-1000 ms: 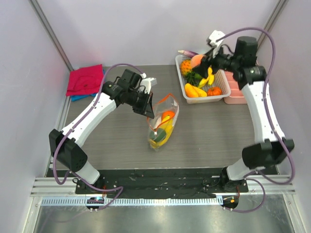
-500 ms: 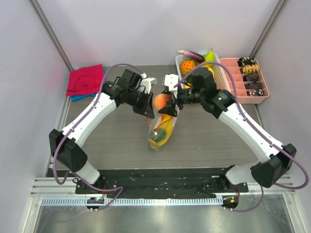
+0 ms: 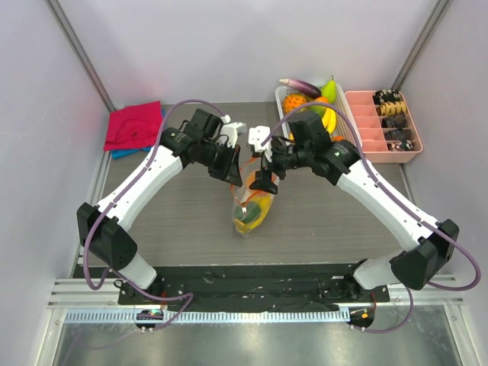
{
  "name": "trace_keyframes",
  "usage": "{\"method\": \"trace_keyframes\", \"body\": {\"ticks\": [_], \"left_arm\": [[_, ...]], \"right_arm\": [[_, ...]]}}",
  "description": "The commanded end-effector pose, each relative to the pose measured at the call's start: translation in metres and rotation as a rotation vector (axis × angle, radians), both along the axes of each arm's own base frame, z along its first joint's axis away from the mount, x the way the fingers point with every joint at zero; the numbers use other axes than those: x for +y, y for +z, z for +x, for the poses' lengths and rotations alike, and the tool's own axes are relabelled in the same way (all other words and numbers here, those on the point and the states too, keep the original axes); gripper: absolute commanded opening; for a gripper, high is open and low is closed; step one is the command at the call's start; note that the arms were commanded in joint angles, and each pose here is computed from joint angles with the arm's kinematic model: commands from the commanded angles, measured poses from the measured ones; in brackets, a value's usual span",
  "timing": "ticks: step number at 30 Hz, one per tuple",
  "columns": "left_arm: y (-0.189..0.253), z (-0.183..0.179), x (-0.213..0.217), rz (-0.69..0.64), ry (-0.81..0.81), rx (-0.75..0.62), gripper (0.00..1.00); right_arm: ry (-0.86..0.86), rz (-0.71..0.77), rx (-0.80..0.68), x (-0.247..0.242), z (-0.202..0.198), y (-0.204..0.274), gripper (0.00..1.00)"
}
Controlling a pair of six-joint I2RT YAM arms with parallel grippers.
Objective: Place the food in the zip-top bag and seal the zipper
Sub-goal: Place the fake fruit in the zipper food storage bag, then zip the zipper food storage bag at the center of the board.
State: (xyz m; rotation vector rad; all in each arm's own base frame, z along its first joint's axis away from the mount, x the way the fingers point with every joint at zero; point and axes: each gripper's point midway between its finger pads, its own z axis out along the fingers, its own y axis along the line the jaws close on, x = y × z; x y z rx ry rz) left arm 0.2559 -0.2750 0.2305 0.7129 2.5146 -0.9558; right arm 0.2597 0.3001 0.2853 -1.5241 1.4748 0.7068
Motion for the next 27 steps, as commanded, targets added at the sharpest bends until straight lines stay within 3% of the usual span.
{"method": "trace_keyframes", "body": {"ticks": [1, 6, 9, 11, 13, 18, 25, 26, 27], "left_arm": [[0.016, 0.001, -0.005, -0.041, -0.025, -0.05, 0.0], [0.02, 0.002, -0.005, -0.044, -0.031, -0.064, 0.0], [0.021, 0.004, -0.005, -0.039, -0.042, -0.082, 0.0], [0.021, 0.005, -0.005, -0.034, -0.046, -0.086, 0.0], [0.019, 0.006, -0.005, -0.032, -0.049, -0.083, 0.0], [0.021, 0.009, -0.008, -0.039, -0.055, -0.091, 0.0], [0.019, 0.009, -0.011, -0.041, -0.07, -0.084, 0.0], [0.019, 0.009, -0.012, -0.042, -0.072, -0.085, 0.0], [0.019, 0.009, -0.012, -0.041, -0.072, -0.082, 0.0]], "right_arm": [[-0.123, 0.075, -0.006, -0.004, 0.008, 0.046, 1.0], [-0.362, 0.14, 0.065, -0.025, 0.038, 0.069, 0.99], [-0.609, 0.198, 0.26, -0.057, 0.068, 0.061, 0.92], [-0.739, 0.21, 0.424, -0.082, 0.077, 0.046, 0.81], [-0.747, 0.194, 0.542, -0.083, 0.072, 0.031, 0.74], [-0.691, 0.221, 0.874, -0.072, 0.036, 0.003, 0.72], [-0.659, 0.277, 1.104, -0.058, 0.016, -0.011, 0.71], [-0.648, 0.274, 1.124, -0.057, 0.012, -0.014, 0.68], [-0.655, 0.263, 1.146, -0.058, 0.01, -0.021, 0.59]]}}
